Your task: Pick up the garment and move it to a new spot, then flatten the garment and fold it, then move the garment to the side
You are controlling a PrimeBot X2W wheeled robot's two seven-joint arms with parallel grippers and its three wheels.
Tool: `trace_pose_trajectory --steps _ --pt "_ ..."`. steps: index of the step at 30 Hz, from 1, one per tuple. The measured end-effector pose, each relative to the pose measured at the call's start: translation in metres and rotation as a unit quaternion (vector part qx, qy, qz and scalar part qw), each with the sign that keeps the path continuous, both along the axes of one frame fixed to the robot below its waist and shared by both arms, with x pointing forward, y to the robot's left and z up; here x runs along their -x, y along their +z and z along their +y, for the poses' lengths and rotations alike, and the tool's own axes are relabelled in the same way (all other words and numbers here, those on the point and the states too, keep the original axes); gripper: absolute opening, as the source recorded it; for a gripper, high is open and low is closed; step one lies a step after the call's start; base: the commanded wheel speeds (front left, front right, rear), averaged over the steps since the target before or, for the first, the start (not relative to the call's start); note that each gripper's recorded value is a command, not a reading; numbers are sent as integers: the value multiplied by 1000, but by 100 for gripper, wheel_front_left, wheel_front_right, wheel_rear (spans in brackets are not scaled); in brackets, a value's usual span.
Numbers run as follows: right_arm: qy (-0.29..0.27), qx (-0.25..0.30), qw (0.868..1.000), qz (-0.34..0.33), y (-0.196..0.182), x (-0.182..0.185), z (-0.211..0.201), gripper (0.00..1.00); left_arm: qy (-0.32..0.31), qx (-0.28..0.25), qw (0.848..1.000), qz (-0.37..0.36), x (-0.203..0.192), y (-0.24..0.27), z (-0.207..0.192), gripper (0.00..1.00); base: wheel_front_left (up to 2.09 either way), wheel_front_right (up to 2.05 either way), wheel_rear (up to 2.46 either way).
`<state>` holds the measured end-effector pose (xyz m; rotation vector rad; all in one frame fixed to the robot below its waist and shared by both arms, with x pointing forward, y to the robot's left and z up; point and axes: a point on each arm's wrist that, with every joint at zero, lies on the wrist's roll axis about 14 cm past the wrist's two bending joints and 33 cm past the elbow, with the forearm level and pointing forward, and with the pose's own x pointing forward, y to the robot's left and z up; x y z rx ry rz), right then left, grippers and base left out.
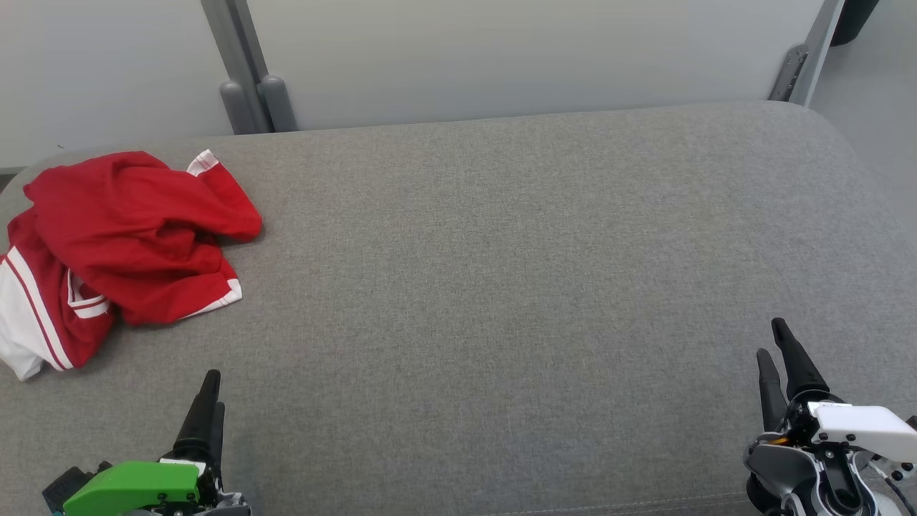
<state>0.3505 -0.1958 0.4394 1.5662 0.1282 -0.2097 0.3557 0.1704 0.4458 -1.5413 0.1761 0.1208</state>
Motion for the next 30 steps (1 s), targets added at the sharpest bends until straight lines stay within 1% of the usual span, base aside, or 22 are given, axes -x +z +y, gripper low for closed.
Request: trace_pose_trajectory --steps 10,16,20,24,30 --pt "1 74 997 -10 10 -2 -7 100 -17 -57 998 -16 -4 9 -7 100 0 0 0" --pt "7 133 991 -21 20 -5 -9 100 -19 -111 993 -36 -9 20 -5 100 0 0 0" --pt "14 174 984 -27 26 -7 -8 100 -21 -147 988 -48 -11 27 -5 100 0 0 0" --pt "26 219 975 -35 32 -9 -5 100 -26 -186 981 -54 -13 32 -7 100 0 0 0" --pt "43 285 957 -46 41 -12 2 100 -43 -257 963 -69 -15 40 -13 100 0 0 0"
